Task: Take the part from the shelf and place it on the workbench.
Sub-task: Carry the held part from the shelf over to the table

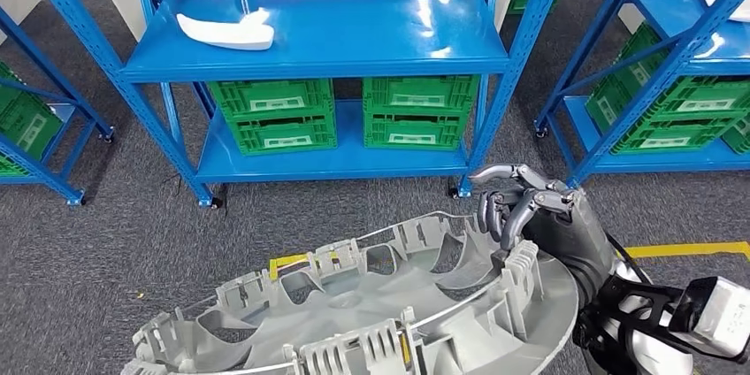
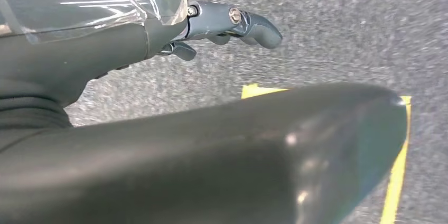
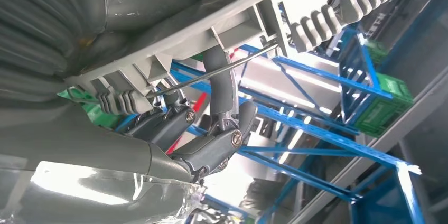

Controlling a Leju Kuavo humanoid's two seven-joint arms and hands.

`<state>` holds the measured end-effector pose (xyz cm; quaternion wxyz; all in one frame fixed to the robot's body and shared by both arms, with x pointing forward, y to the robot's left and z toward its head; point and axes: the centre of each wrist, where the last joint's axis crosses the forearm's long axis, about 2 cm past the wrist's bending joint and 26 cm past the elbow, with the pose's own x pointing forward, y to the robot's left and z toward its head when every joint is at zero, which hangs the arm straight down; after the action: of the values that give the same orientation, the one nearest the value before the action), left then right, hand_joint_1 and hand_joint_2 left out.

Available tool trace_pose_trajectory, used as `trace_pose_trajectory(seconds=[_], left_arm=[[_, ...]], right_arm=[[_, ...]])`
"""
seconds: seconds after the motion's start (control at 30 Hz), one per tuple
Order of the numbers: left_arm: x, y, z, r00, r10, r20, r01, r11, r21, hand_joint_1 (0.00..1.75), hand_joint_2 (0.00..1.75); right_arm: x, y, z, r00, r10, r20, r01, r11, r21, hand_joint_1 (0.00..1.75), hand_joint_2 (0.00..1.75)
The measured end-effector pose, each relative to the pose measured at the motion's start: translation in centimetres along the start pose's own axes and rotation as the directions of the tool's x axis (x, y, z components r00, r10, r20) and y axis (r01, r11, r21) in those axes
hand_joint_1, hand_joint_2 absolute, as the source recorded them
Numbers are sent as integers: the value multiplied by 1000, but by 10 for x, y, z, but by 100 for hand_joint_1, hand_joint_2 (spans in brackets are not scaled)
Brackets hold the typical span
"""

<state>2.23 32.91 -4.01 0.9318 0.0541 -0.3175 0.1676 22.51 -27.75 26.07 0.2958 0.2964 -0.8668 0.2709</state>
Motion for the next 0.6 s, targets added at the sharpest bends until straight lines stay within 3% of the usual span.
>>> trace_pose_trajectory(seconds=[0.6], left_arm=[[4, 6, 2, 1000, -23, 17, 22, 1000, 8, 0, 0]], right_arm=[[3, 2, 3, 1000, 2, 29, -1, 1000, -27, 175, 175]])
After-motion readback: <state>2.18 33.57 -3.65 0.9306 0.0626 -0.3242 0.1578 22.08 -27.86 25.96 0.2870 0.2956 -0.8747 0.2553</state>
